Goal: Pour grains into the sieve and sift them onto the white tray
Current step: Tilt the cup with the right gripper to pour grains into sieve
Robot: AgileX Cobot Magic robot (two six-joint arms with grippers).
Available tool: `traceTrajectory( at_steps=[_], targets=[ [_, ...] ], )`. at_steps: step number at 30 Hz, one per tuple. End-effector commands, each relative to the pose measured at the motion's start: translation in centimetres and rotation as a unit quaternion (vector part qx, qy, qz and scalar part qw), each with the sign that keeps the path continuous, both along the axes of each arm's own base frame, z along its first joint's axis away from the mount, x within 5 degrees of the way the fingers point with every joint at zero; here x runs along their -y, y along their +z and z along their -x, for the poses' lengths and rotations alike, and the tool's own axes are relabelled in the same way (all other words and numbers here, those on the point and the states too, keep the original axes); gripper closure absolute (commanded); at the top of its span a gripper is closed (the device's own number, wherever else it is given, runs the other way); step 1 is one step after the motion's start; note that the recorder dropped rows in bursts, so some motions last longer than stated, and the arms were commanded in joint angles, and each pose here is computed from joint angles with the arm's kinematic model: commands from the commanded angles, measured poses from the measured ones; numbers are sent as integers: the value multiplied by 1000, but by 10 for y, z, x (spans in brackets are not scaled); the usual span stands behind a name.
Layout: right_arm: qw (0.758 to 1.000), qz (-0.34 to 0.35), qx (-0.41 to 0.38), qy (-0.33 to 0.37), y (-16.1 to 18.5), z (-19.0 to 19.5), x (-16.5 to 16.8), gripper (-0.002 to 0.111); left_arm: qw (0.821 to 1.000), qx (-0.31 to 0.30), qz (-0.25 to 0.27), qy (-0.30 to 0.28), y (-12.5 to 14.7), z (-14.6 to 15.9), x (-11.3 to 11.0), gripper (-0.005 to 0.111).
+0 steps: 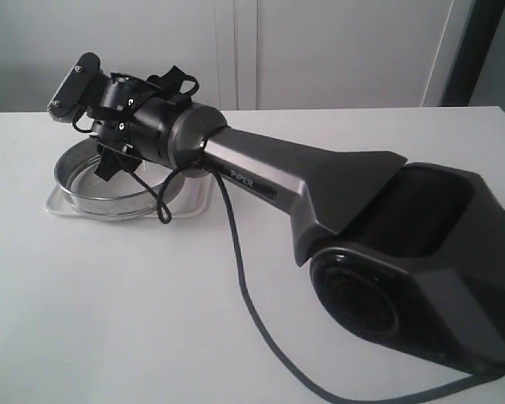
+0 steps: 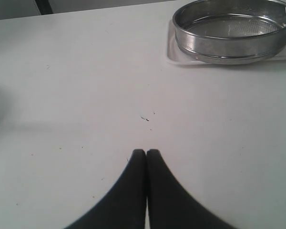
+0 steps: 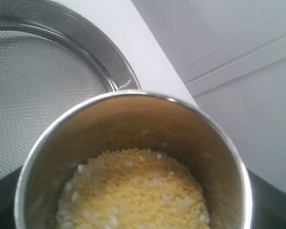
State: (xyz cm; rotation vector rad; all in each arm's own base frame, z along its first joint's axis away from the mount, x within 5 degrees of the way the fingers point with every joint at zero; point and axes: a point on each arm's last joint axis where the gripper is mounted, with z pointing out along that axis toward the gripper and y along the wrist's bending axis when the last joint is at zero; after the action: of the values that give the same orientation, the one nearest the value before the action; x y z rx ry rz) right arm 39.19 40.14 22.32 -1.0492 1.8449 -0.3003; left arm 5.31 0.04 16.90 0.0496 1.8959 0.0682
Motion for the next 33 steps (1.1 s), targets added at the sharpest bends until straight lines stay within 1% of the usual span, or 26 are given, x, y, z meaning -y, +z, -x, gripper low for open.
traceTrajectory(
  at_steps=[1,6,8,11,17,19,29,33],
  targets=[
    [999,32,41,4,7,-1,-3,108,1000,4,0,-2,1,0,0,107],
    [998,42,47,9,8,-3,-5,108,1000,4,0,-2,1,0,0,107],
    [997,64,46,8,5,-5,-5,108,1000,4,0,-2,1,0,0,107],
    [992,118,39,8,-6,-7,-3,108,1000,4,0,-2,1,0,0,107],
    [988,146,42,11,-16,-9,-3,108,1000,4,0,-2,1,0,0,107],
    [985,164,55,7,-16,-11,-1,108,1000,4,0,-2,1,0,0,107],
    [978,197,69,13,-14,-12,0,108,1000,4,0,-2,1,0,0,107],
    [970,227,83,30,-13,-12,0,108,1000,4,0,-2,1,0,0,107]
  ],
)
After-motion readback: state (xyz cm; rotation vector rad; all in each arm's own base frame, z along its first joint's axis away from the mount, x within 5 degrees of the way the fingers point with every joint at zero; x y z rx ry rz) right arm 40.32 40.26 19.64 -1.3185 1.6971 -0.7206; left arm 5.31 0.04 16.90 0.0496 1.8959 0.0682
